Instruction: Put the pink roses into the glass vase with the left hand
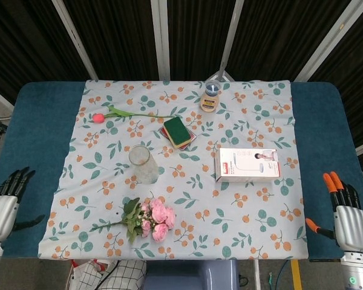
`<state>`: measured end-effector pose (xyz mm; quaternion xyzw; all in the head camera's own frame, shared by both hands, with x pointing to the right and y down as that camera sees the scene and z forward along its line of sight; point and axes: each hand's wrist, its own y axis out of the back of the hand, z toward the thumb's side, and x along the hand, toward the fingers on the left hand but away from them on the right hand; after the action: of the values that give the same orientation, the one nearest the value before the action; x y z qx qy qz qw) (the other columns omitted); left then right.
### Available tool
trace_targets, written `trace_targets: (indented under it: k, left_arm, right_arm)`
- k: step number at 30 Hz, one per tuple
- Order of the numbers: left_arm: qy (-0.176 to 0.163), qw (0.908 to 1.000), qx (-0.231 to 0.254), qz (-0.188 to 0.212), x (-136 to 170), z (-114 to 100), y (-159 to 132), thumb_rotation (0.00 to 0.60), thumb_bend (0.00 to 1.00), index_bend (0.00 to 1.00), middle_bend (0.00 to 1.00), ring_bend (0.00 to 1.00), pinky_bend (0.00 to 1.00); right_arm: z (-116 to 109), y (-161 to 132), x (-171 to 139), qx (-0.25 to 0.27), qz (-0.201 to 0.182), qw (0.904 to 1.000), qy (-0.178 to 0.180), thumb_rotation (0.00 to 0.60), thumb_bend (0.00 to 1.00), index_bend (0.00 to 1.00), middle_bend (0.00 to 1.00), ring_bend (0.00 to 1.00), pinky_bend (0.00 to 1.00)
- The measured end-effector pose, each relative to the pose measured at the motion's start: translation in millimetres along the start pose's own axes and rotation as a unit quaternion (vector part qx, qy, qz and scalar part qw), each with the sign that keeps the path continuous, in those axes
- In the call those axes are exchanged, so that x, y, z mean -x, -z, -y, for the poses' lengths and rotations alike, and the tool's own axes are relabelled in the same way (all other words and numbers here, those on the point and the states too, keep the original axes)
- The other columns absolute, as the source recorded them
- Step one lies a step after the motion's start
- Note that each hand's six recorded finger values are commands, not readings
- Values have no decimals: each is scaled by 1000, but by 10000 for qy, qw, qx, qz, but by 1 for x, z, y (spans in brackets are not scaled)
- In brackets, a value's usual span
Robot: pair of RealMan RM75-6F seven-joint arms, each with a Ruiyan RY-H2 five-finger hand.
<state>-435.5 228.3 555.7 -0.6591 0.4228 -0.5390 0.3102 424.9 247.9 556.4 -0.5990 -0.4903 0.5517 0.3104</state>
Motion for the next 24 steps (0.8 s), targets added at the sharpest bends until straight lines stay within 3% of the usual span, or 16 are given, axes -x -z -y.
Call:
trace_targets:
  k: [5, 9, 14, 24]
  left_arm:
    - [168, 9998, 23, 67, -2, 10, -12, 600, 36, 35, 41, 6, 127]
    - [569, 9977, 329, 161, -7, 25, -35, 600, 34, 34, 43, 6, 127]
    - [958, 9943, 346, 303, -16, 41, -59, 600, 32, 34, 46, 6, 123]
    - [1949, 9756, 740, 693, -23, 92, -114, 600, 23, 34, 44, 6, 100]
  right_arm:
    - [0, 0, 0, -2, -2, 10000, 3, 600, 70, 0, 0, 50, 0]
    - [0, 0, 1, -10, 12, 10000, 18, 600, 69, 0, 0, 50, 1]
    - [1, 0, 1, -5, 15, 10000, 14, 600, 70, 0, 0, 50, 1]
    - [0, 1, 1, 9, 29, 10000, 16, 600, 70, 0, 0, 50, 1]
